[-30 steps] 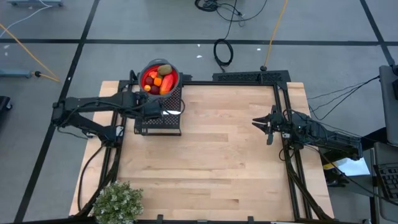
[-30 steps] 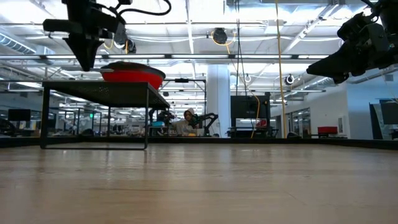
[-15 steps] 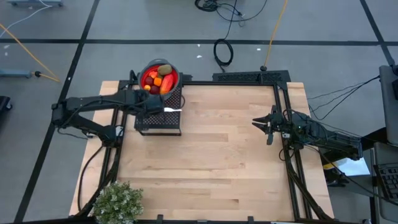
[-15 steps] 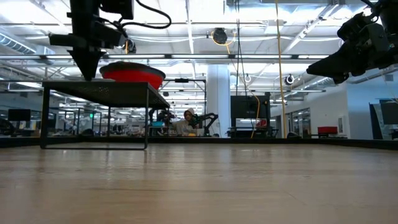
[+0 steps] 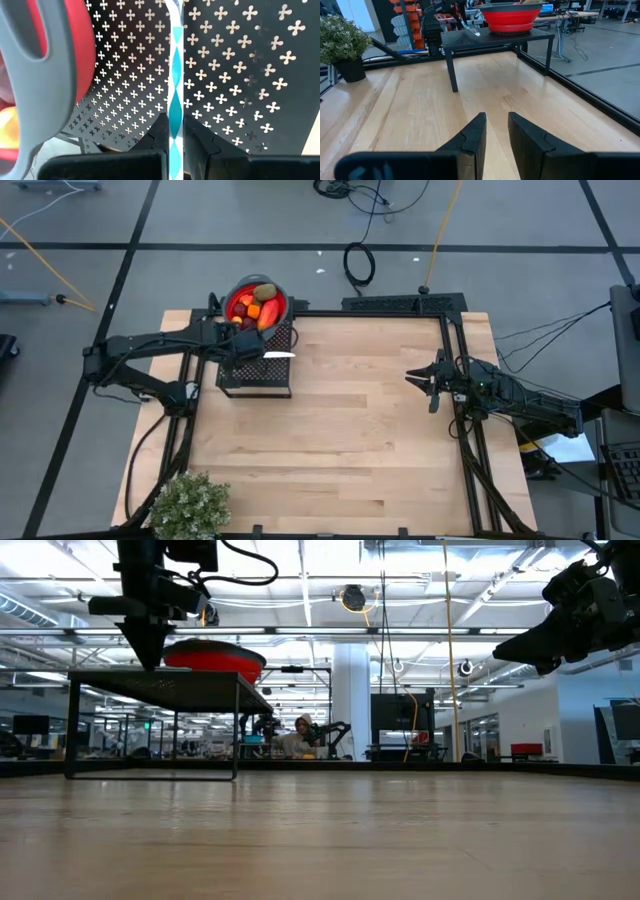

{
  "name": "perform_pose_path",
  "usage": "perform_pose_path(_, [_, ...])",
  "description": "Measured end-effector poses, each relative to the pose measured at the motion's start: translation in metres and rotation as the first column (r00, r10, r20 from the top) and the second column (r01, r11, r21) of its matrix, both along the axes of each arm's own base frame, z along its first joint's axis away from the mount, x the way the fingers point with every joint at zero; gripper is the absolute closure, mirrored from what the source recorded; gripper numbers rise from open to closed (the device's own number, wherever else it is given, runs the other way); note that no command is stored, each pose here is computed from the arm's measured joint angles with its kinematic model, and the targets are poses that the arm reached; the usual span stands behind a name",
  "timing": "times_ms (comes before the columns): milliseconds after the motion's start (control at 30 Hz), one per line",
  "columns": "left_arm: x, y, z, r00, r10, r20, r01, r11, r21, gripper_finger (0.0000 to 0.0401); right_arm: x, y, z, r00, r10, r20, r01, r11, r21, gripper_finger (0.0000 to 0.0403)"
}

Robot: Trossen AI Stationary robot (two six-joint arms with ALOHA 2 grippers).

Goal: Pick & Place Fruit
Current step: Put the knife on the shelf

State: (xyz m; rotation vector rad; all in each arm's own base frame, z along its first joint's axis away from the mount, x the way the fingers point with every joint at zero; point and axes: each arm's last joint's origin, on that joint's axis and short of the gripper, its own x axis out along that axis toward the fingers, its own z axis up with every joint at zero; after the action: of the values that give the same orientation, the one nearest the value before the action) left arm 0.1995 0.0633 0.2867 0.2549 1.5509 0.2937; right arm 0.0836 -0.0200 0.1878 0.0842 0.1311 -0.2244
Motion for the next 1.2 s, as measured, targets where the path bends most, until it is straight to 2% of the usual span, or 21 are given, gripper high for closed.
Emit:
perform_pose_path(533, [-0.008, -0.003, -0.015, 0.999, 0.038, -0.031, -0.038, 0.999, 0.000, 0.0375, 0.000, 0.000, 0.000, 1.000, 0.000, 0.000, 0.000, 1.000, 0.000, 0.0330])
perform_pose_path(733, [-0.004, -0.002, -0.015, 1.000, -0.009, -0.010, 0.010, 1.000, 0.010, 0.0375, 0.000, 0.000, 0.000, 1.000, 0.000, 0.000, 0.000, 1.000, 0.003, 0.0330])
perform_pose_path(867, [-0.004, -0.002, -0.015, 0.999, -0.029, -0.014, 0.029, 1.000, 0.011, 0.0375, 0.000, 0.000, 0.000, 1.000, -0.006, 0.009, 0.005, 0.999, 0.043, 0.0330])
perform_pose_path(1200, [-0.004, -0.002, -0.015, 0.999, -0.037, -0.014, 0.037, 0.999, -0.005, 0.0375, 0.000, 0.000, 0.000, 1.000, -0.009, 0.013, 0.008, 0.998, 0.062, 0.0330])
